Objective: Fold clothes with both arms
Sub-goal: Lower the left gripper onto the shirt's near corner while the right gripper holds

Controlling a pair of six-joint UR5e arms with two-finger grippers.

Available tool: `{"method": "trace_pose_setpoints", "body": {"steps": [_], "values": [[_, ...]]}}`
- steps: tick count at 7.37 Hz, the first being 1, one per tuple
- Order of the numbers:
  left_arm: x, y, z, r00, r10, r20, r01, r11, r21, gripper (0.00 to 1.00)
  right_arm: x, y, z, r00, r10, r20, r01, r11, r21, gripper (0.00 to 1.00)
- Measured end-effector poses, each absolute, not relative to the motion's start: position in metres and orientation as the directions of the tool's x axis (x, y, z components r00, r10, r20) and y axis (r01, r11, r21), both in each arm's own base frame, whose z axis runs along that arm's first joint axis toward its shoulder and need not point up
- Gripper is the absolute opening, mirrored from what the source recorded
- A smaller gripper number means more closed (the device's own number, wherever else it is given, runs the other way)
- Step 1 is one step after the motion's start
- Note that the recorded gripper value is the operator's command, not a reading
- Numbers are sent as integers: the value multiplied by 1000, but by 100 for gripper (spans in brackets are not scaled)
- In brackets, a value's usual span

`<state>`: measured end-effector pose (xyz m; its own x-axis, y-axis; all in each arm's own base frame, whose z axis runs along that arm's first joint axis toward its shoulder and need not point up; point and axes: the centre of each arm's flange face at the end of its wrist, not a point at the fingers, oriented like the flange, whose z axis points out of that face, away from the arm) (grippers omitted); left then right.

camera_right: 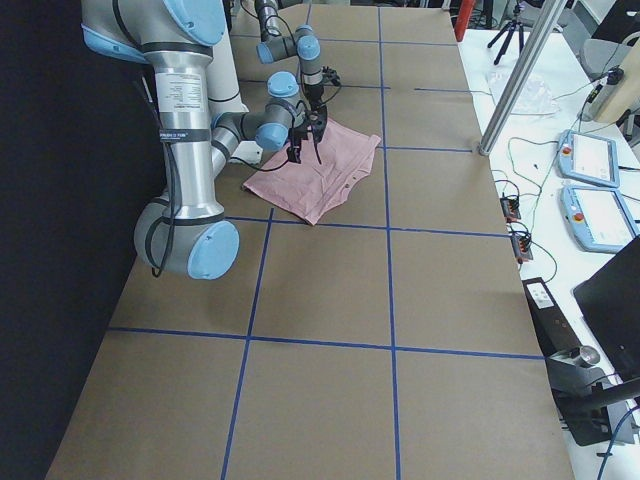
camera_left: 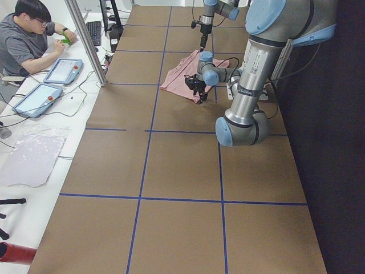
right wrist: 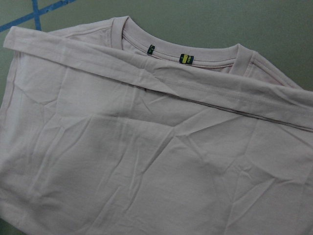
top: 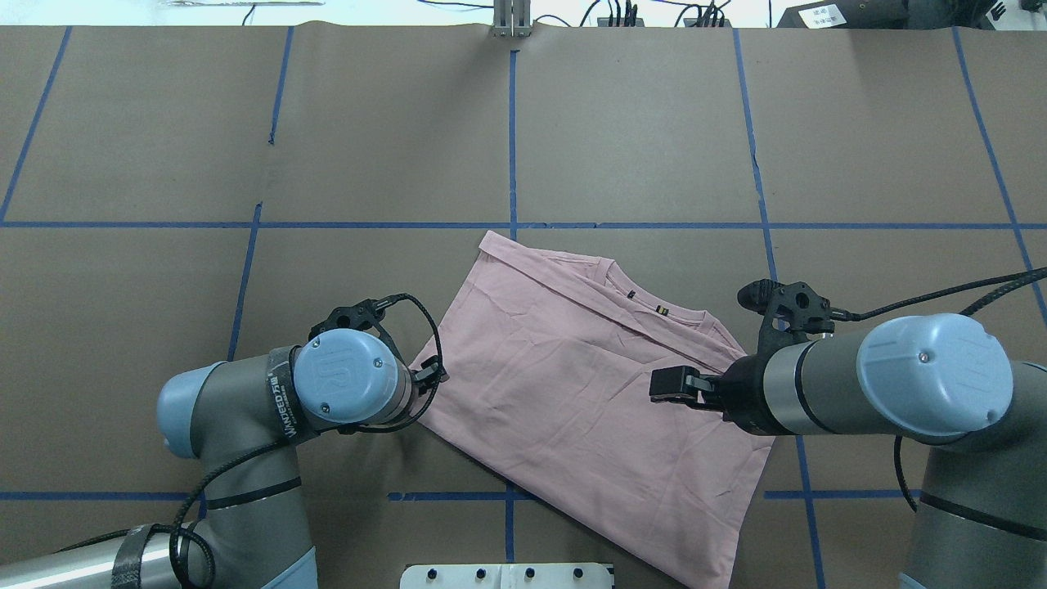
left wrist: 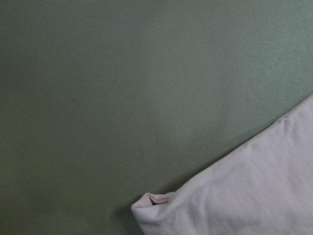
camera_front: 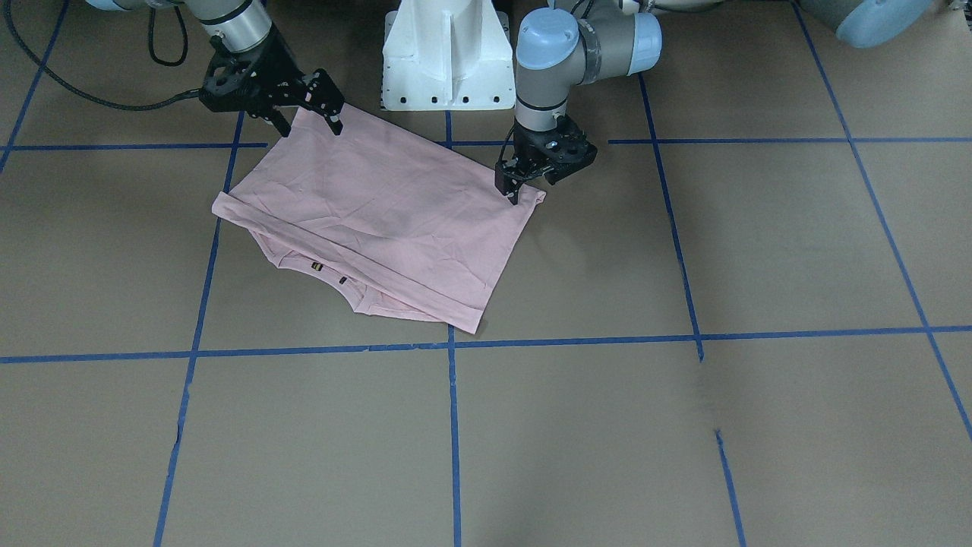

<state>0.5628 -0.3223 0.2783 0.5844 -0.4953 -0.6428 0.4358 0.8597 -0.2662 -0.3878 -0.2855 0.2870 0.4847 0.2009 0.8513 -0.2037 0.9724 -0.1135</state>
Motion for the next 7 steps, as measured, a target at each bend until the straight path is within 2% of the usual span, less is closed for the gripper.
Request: {"method": "trace_pose_setpoints", "body": {"steps": [2,3,7], "values": [[562,-322,280,586,-496,-641,438,859,-264,5,-388,-286,286,484,201,852,-203,973,-114,100],[563,-322,280,587,-492,-643,436,861,-261,0,-388,-286,286,484,201,852,-203,973,-114,100],[548,-345,279,579,-486,-655,452,860,-239,0,-390,-286,288,486,202,850,-203,972,-114,100]]}}
